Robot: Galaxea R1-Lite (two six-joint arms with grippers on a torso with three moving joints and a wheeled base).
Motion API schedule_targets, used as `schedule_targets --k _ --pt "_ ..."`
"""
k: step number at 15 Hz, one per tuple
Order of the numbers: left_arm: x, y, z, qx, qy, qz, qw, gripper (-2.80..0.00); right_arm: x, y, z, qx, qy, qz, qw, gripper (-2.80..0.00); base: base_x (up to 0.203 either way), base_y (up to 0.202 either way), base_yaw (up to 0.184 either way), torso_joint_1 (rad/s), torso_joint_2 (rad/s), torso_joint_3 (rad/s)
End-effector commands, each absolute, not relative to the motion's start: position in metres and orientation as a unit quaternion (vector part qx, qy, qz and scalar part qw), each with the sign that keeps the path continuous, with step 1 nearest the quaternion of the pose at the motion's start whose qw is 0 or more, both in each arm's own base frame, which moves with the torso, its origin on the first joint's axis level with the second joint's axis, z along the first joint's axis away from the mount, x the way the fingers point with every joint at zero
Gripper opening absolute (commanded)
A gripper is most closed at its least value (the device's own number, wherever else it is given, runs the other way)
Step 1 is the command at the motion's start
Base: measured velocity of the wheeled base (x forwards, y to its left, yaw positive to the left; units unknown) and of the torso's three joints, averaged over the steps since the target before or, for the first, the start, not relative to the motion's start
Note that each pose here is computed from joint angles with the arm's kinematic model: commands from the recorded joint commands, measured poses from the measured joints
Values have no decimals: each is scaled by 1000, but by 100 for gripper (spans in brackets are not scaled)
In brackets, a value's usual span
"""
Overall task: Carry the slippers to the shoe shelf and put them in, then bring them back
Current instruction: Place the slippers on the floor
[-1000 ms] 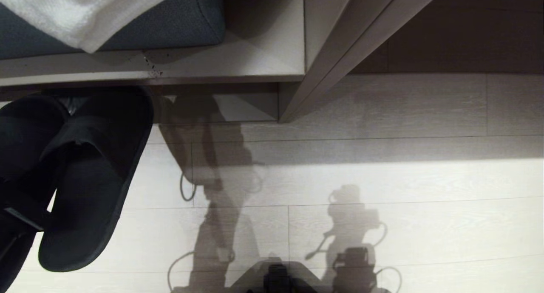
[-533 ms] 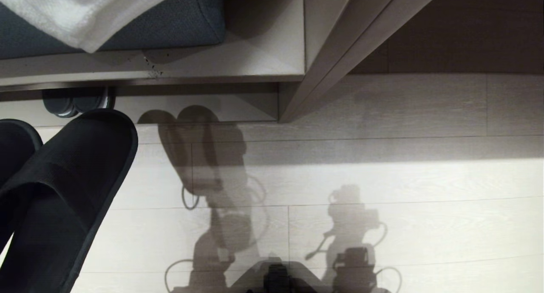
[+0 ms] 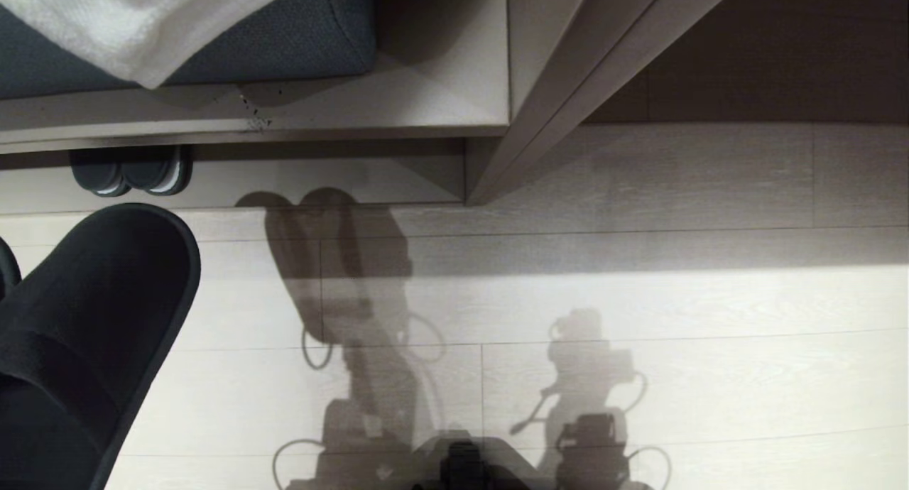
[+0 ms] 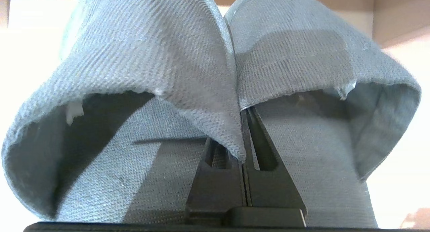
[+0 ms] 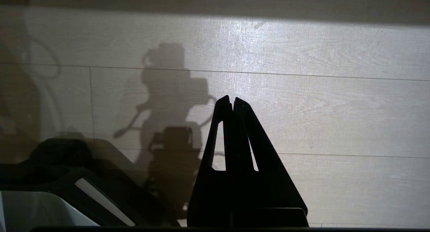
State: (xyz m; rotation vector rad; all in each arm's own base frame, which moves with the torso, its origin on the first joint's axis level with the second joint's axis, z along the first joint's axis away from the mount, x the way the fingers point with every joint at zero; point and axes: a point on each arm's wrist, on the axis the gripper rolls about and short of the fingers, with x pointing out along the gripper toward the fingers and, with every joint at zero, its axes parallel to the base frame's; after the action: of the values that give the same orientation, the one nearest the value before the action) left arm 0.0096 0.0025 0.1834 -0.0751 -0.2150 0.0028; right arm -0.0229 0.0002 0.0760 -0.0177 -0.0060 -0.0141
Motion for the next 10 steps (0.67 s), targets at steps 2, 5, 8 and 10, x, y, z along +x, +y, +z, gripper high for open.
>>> schedule_targets --k 2,5,8,10 --pt "-1 4 174 -22 -118 36 992 -280 -23 0 64 -9 -3 -7 1000 -280 0 0 0 0 0 0" --pt "-5 0 141 -5 -95 -8 995 -280 -23 0 64 -9 -3 -7 1000 -280 0 0 0 0 0 0" --pt "-5 0 118 11 -72 5 997 -280 -23 0 64 -9 -3 -7 1000 -280 0 0 0 0 0 0" --pt "-8 0 105 34 -44 7 998 -280 -23 0 64 -9 -3 -7 1000 -280 0 0 0 0 0 0"
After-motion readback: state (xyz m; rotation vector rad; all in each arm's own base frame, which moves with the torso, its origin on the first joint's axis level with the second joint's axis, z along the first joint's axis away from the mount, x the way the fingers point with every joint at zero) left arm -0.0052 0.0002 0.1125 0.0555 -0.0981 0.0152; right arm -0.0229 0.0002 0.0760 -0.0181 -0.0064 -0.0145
